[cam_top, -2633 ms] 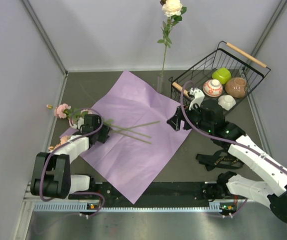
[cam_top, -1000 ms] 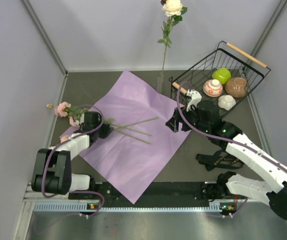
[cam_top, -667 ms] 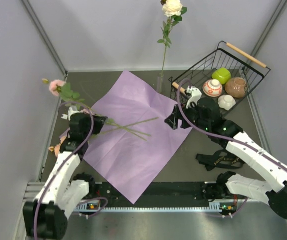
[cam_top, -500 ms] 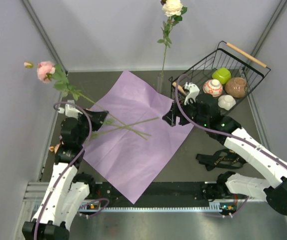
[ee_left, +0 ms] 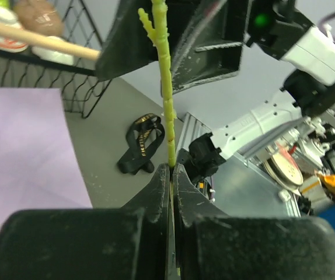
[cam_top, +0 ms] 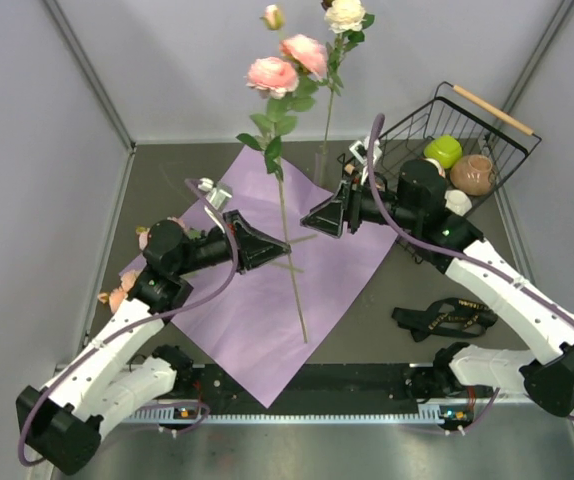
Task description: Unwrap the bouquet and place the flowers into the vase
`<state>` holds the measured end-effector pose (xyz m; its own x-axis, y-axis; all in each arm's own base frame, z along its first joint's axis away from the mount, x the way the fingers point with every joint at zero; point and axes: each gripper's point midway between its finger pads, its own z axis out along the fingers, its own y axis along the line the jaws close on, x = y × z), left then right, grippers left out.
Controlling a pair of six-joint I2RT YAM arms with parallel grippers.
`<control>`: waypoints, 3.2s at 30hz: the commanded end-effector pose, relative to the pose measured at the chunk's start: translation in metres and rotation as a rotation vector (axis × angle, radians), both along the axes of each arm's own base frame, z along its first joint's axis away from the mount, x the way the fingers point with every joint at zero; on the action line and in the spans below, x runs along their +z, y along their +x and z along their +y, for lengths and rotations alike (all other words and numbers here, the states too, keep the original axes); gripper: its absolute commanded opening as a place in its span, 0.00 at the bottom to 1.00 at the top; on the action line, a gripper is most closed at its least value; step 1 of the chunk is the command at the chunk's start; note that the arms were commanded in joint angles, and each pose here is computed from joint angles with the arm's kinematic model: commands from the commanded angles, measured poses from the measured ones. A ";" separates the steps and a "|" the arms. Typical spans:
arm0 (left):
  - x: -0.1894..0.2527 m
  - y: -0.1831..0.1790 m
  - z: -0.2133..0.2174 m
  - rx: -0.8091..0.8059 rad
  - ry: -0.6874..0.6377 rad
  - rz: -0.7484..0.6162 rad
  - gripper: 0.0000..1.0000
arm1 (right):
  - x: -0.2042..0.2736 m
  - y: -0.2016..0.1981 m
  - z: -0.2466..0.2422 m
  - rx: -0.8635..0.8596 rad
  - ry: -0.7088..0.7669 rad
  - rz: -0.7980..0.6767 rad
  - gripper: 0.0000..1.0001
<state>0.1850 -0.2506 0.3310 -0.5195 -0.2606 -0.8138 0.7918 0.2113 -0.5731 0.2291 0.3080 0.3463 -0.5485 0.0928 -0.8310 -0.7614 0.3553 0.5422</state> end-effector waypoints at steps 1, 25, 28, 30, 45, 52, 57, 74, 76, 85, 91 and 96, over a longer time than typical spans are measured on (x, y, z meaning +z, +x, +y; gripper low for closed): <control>0.021 -0.016 -0.017 -0.103 -0.031 -0.153 0.00 | 0.045 -0.027 0.008 0.138 0.148 -0.077 0.55; 0.002 -0.031 -0.043 -0.228 0.015 -0.144 0.00 | 0.062 -0.018 -0.006 0.039 0.139 -0.175 0.45; 0.000 -0.032 -0.044 -0.246 0.023 -0.142 0.00 | 0.065 -0.014 -0.008 0.017 0.142 -0.184 0.44; 0.001 -0.033 -0.044 -0.254 0.023 -0.147 0.00 | 0.068 -0.012 -0.008 0.017 0.143 -0.188 0.40; 0.006 -0.031 -0.043 -0.245 0.055 -0.176 0.00 | 0.079 -0.014 0.004 0.092 0.167 -0.185 0.00; 0.009 0.009 -0.015 0.094 0.131 -0.179 0.78 | 0.101 0.016 -0.011 -0.091 0.103 -0.322 0.00; 0.009 0.034 0.036 0.434 0.178 -0.168 0.93 | 0.152 0.067 -0.053 -0.487 -0.035 -0.573 0.00; -0.011 0.036 0.089 0.687 0.228 -0.119 0.90 | 0.256 0.178 -0.051 -0.911 -0.123 -0.948 0.00; -0.010 0.036 0.091 0.695 0.233 -0.127 0.90 | 0.255 0.189 -0.044 -0.911 -0.151 -0.963 0.00; -0.010 0.036 0.096 0.715 0.255 -0.139 0.90 | 0.257 0.196 -0.038 -0.918 -0.128 -0.970 0.00; -0.011 0.036 0.093 0.700 0.247 -0.126 0.90 | 0.268 0.190 -0.039 -0.912 -0.089 -0.951 0.00; -0.011 0.035 0.093 0.700 0.241 -0.121 0.90 | 0.268 0.191 -0.033 -0.888 -0.066 -0.931 0.00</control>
<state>0.2198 -0.1580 0.3081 -0.2311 -0.2769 -0.9327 0.4726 0.8060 -0.3564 0.4299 0.2735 0.5913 0.4308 -0.0078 -0.9024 -0.3009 0.9415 -0.1518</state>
